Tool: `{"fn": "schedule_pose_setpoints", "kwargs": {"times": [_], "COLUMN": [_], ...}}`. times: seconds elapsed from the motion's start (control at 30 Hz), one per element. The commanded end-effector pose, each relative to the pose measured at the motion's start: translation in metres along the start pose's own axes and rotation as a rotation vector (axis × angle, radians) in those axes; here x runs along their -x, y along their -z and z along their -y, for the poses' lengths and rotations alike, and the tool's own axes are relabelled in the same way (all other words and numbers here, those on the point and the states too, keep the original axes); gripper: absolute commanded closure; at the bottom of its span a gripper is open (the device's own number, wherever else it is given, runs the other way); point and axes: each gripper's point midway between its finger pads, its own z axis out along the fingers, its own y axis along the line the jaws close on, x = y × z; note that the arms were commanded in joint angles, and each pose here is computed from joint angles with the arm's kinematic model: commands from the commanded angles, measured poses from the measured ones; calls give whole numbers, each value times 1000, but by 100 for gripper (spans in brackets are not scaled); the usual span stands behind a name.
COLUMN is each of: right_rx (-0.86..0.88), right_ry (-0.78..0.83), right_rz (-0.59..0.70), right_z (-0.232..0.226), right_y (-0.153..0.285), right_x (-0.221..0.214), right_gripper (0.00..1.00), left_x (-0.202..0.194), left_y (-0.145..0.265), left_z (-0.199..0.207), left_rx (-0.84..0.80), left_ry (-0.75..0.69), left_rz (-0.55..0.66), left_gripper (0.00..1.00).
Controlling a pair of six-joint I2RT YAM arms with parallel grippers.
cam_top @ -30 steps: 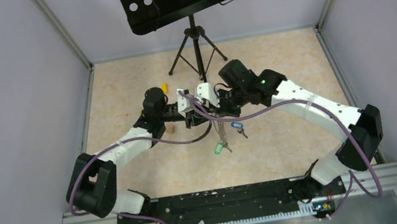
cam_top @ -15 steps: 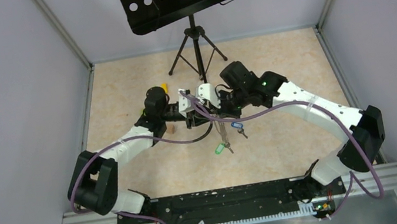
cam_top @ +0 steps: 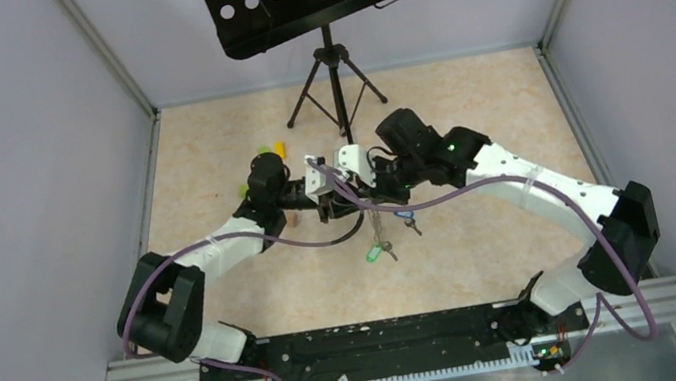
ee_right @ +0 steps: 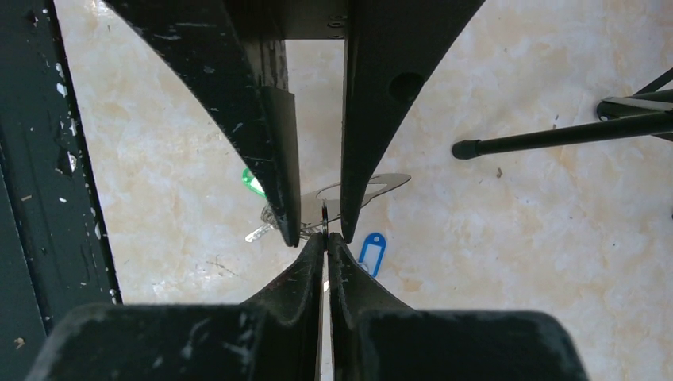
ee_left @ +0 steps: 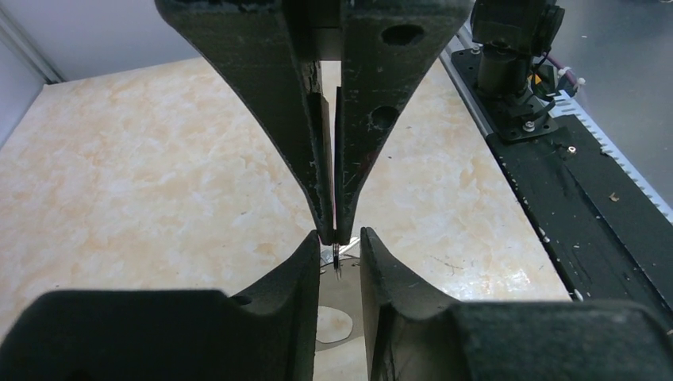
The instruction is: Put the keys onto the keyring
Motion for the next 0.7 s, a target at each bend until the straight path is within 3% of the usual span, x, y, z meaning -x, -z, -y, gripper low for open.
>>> {"fn": "schedule_pose_setpoints", "kwargs": {"times": [0.0,0.3,0.67], "right_rx": [-43,-42,-34], "right_ry": [41,37,37], "right_rz": [120,146,164], "right_z": [6,5,3], "right_y": [9,14,15], "right_x": [26,26,23], "right_gripper": [100,100,100], "left_x": [9,10,9], "left_y": [-3,1,11], "left_z": [11,13,8], "left_rx": [-43,-43,-1], "left_ry": [-46,-49,-62], "left_rz": [45,57,80], "left_gripper": [69,66,54]}}
